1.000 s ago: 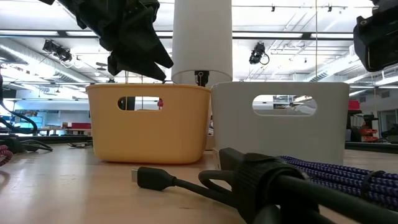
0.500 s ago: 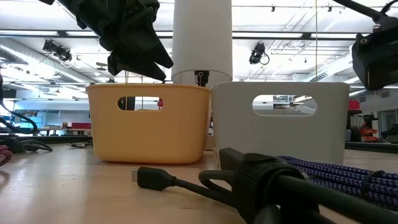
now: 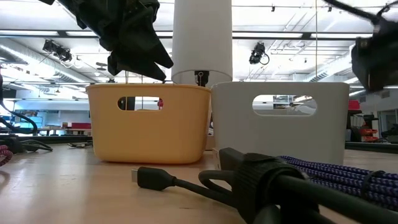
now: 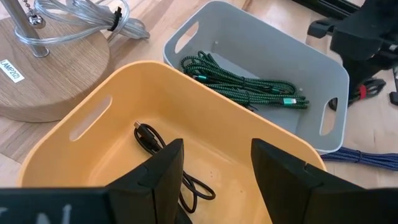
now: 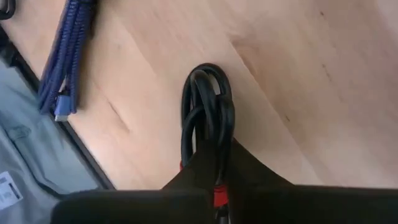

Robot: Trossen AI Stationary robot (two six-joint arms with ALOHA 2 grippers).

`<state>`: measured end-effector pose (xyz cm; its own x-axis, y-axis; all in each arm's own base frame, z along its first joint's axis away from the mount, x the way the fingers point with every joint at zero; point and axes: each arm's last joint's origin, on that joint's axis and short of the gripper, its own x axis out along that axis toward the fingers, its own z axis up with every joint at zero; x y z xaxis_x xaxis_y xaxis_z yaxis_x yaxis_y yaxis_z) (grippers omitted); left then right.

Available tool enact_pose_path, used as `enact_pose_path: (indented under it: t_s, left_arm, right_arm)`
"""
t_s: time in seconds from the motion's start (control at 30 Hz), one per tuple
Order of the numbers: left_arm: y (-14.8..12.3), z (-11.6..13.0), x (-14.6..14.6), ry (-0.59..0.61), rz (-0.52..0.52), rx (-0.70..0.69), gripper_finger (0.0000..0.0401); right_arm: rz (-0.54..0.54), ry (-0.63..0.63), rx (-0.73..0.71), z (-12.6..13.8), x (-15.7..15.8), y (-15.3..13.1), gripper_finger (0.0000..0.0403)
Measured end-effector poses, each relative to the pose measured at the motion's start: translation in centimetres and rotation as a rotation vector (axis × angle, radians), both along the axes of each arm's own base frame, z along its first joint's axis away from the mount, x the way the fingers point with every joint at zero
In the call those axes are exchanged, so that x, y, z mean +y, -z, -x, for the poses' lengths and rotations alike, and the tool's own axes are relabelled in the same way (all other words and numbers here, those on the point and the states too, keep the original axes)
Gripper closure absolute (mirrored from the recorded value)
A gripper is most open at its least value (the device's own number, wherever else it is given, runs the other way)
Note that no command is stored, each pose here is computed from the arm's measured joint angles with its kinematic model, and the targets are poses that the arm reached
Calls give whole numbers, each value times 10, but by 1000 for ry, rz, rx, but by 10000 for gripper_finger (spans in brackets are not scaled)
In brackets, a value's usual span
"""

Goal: Pick & Place USB Port
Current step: Put the black charger cable into the yellow bin

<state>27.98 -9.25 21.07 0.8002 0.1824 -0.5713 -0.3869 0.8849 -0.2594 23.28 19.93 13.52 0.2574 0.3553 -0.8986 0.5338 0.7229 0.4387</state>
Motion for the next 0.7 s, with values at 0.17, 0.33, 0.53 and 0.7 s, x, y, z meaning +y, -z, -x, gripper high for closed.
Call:
enact_pose_path:
  t_s: [0.17,0.33,0.53,0.7]
  left_arm:
    - [0,0,0,0,0,0,208]
    - [0,0,0,0,0,-3,208]
    - [-1,-1,0,2,1,-14,208]
    - [-7,-5,-2,47,-38,-71,208]
  right_arm:
    - [-48,-2,-104,3,-3,-29,398]
    - [-46,2,-307,12,-12,-73,399]
    - [118,38,-691,26,-33,-126,401]
    - [338,26,-1018,24,-41,-159,401]
